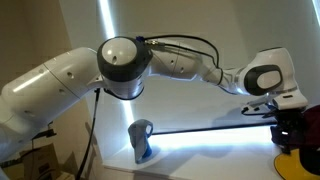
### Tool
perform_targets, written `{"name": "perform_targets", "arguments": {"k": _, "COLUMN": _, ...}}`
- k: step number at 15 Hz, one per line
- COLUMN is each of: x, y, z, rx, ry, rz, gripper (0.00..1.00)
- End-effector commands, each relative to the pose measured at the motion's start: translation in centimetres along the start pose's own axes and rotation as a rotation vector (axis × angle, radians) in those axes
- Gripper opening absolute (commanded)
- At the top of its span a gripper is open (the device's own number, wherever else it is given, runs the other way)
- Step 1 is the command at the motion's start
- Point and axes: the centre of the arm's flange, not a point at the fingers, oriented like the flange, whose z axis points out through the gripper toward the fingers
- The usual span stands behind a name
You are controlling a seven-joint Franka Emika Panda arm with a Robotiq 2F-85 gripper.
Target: Slide the black cap to the left on the windowsill
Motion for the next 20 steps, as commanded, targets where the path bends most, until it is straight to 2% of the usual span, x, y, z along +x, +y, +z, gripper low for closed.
{"name": "perform_targets", "arguments": {"k": 1, "x": -1.0, "y": -0.2, "z": 0.1, "rx": 0.011, "ry": 0.021, "rz": 0.043, "gripper": 0.98}}
{"name": "perform_targets", "arguments": {"k": 3, "x": -3.0, "y": -0.5, "z": 0.3, "rx": 0.016, "ry": 0.053, "rz": 0.09, "gripper": 1.0}}
{"name": "perform_targets", "arguments": {"k": 4, "x": -2.0, "y": 0.2, "z": 0.3, "rx": -0.007, "ry": 0.066, "rz": 0.113, "gripper": 1.0}}
{"name": "perform_targets", "arguments": {"k": 7, "x": 5.9, "y": 3.5, "z": 0.0, "rx": -0.019, "ry": 0.138, "rz": 0.262, "gripper": 1.0}}
{"name": "perform_targets", "arguments": {"k": 11, "x": 13.3, "y": 5.5, "z": -2.0, "rx": -0.028, "ry": 0.181, "rz": 0.432, "gripper": 1.0}}
{"name": "perform_targets", "arguments": {"k": 12, "x": 12.3, "y": 3.7, "z": -0.3, "rx": -0.032, "ry": 0.191, "rz": 0.357, "gripper": 1.0}}
{"name": "perform_targets", "arguments": {"k": 14, "x": 14.5, "y": 4.3, "z": -1.1, "rx": -0.028, "ry": 0.201, "rz": 0.401, "gripper": 1.0}}
{"name": "perform_targets", "arguments": {"k": 18, "x": 13.7, "y": 4.2, "z": -1.3, "rx": -0.027, "ry": 0.198, "rz": 0.41, "gripper": 1.0}}
{"name": "perform_targets", "arguments": {"k": 19, "x": 12.8, "y": 3.9, "z": -0.6, "rx": -0.08, "ry": 0.118, "rz": 0.294, "gripper": 1.0}}
{"name": "perform_targets", "arguments": {"k": 20, "x": 11.6, "y": 3.9, "z": 0.3, "rx": -0.09, "ry": 0.109, "rz": 0.252, "gripper": 1.0}}
